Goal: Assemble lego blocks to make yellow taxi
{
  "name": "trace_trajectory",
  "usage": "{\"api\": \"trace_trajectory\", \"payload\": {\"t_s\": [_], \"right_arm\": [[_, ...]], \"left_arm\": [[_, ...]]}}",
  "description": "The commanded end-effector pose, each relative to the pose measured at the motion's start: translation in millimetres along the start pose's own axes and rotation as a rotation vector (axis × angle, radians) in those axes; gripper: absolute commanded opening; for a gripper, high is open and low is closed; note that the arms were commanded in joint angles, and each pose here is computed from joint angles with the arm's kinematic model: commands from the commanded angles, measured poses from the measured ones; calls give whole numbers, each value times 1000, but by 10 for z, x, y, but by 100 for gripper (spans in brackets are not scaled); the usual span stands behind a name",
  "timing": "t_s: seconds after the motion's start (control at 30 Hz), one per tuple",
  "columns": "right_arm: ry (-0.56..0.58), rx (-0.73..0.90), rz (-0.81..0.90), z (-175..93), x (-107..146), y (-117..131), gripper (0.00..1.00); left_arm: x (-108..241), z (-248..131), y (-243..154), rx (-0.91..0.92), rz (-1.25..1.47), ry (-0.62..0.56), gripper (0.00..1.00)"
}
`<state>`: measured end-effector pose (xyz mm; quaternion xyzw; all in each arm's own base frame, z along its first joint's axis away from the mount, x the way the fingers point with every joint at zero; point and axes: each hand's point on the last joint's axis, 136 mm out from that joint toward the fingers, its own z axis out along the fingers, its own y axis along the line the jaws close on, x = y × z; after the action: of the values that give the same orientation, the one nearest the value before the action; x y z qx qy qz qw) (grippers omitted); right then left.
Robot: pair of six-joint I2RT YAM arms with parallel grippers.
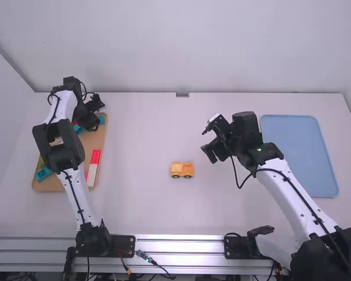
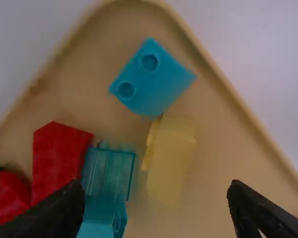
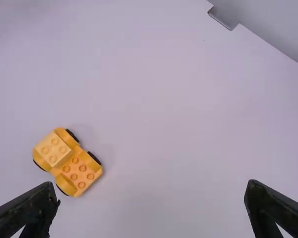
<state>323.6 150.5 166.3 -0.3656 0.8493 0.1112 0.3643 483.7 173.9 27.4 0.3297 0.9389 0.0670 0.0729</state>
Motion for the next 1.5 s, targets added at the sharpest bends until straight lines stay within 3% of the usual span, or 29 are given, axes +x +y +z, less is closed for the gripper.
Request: {"api": "trace_trajectory", "payload": {"t_s": [0.0, 0.1, 0.2, 0.3, 0.43, 0.83, 1.07, 1.3, 1.47], "right_arm": [[-23, 12, -5, -59, -74, -20, 99], [-27, 13, -7, -59, -83, -24, 99], [-30, 15, -8, -59, -92, -27, 99], [-26, 14, -7, -59, -82, -24, 99], [-26, 14, -5, -60, -79, -30, 99], [-26, 13, -6, -59, -81, -24, 99], [-26, 13, -6, -59, -81, -23, 99], [-25, 14, -6, -59, -80, -24, 99], [-24, 23, 4, -69, -64, -69, 99]], "left_arm": [[134, 152, -71, 28, 45, 25, 77], [157, 226, -102, 29, 45, 31, 75], [173, 291, -160, 45, 81, 28, 66], [152, 350, -174, 42, 82, 11, 70], [137, 396, -177, 37, 84, -2, 67], [136, 415, -178, 34, 86, -3, 42], [204, 411, -203, 41, 82, 31, 33], [209, 411, -203, 41, 75, 34, 35], [208, 411, -204, 42, 75, 33, 28]]}}
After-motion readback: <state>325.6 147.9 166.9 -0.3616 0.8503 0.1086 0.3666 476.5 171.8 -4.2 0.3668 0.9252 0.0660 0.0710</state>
